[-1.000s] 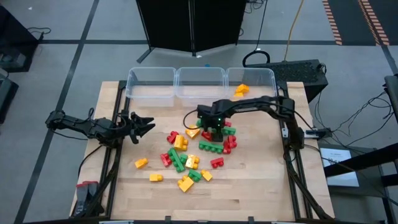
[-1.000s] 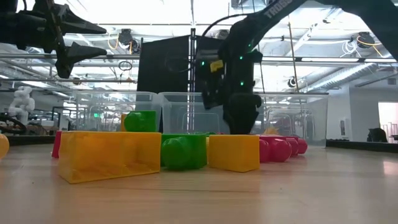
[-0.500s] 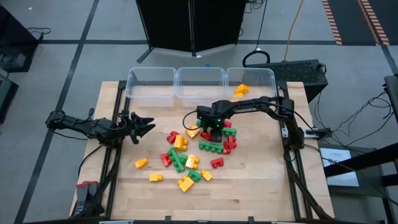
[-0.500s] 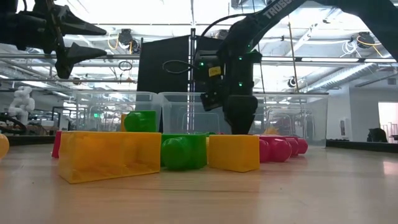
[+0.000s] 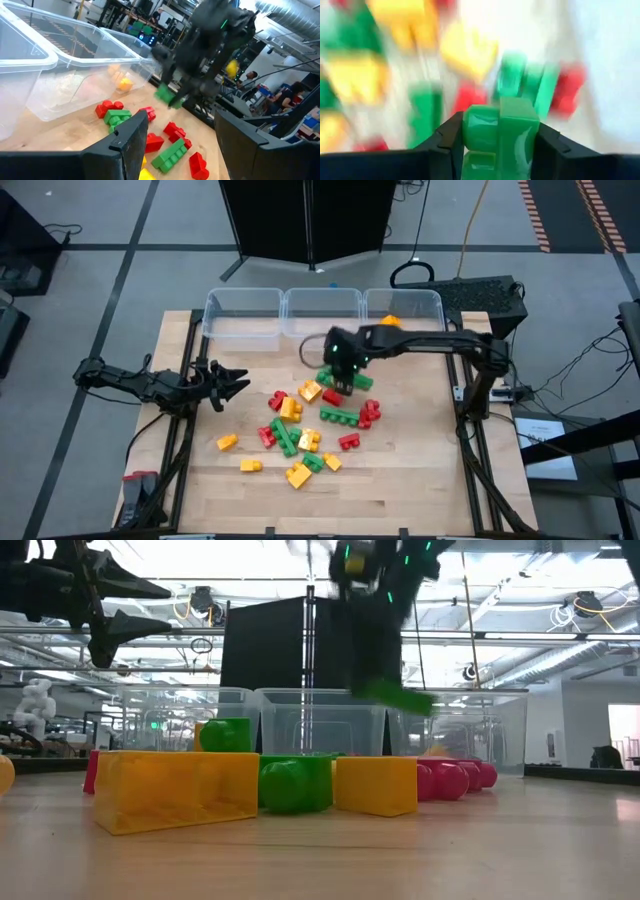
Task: Sort blocks
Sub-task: Put the green game piece with 4 studs into the left transparent bin
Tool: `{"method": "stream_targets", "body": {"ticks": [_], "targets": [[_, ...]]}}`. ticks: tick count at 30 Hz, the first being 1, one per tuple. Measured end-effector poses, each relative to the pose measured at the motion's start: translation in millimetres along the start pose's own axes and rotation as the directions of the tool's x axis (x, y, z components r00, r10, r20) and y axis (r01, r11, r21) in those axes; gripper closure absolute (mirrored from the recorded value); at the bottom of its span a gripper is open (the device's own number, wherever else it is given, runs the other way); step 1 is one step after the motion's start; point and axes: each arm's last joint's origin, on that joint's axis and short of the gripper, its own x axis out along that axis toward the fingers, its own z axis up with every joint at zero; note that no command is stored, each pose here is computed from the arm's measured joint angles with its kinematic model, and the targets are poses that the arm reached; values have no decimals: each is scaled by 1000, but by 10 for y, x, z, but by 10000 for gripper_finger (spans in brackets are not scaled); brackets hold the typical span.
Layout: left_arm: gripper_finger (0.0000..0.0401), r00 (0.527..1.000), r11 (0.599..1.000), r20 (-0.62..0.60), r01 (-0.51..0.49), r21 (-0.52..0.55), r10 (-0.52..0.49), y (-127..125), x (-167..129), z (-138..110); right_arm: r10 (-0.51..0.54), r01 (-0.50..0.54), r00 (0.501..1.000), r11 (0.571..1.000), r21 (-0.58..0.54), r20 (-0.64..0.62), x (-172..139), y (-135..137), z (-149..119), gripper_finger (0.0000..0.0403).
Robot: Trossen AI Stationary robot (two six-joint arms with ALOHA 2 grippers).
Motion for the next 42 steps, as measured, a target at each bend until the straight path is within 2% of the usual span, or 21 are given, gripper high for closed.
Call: {"method": "stream_targets", "body": {"ticks": [2,4,7,10,11,19,23,27,31,42], "targets": [[193,1000,1000,0,0,0,0,0,0,0,10,-11,984,1000,3,175,-206,8,179,265],[193,1000,1000,0,0,0,0,0,0,0,21,-25,927,1000,4,373,-413,4,388,265],[193,1000,1000,0,0,-1,0,0,0,0,29,-31,781,999,-9,624,-663,-40,701,265],[193,1000,1000,1,0,-1,0,0,0,1,21,-37,634,999,4,773,-788,-154,998,265],[193,1000,1000,0,0,-1,0,0,0,0,23,-47,601,999,6,799,-796,-197,1093,265],[193,1000,1000,-9,-6,6,6,6,0,-9,121,-61,495,993,-105,860,-527,-317,1806,265],[193,1000,1000,-24,-15,17,16,17,0,-26,86,-78,451,995,-56,888,-241,-553,1918,265],[193,1000,1000,-24,-15,17,16,17,0,-26,37,-130,504,991,34,863,78,-817,1876,265],[193,1000,1000,-26,-16,19,17,18,0,-28,6,-122,522,990,67,853,275,-991,1851,265],[193,999,1000,-27,-17,19,18,19,0,-29,-17,-126,587,986,112,810,751,-1164,1764,260]]}}
